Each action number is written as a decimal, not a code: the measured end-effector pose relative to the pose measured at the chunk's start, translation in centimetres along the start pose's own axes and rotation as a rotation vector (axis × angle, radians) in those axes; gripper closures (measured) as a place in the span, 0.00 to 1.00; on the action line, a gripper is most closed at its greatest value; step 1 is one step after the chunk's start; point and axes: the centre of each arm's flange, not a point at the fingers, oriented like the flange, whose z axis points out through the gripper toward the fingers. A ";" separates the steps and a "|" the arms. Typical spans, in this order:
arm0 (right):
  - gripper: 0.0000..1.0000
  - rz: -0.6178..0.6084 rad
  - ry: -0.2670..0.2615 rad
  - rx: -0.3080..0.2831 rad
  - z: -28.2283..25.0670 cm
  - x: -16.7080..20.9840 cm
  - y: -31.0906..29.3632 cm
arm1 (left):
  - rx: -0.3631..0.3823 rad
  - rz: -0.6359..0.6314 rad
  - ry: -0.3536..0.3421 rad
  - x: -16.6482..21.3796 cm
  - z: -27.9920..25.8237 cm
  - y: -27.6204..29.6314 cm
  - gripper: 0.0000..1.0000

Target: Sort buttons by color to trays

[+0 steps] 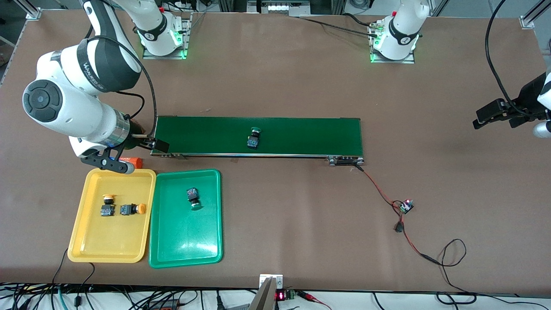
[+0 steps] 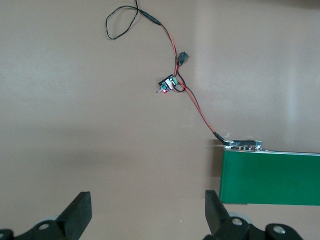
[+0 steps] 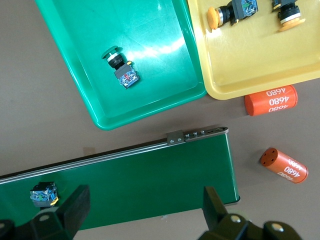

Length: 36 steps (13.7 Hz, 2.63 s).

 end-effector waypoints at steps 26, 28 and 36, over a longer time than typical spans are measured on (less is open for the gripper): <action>0.00 -0.187 -0.062 -0.066 11.6 -5.1 -12.3 | -0.001 0.008 0.022 0.4 0.2 0.4 0.00; 0.00 -0.202 -0.061 -0.076 12.6 -5.2 -12.8 | -0.001 0.008 0.022 0.4 0.2 0.4 0.00; 0.00 -0.225 -0.095 -0.097 17.0 -6.2 -14.5 | -0.001 0.007 0.022 0.4 0.2 0.4 0.00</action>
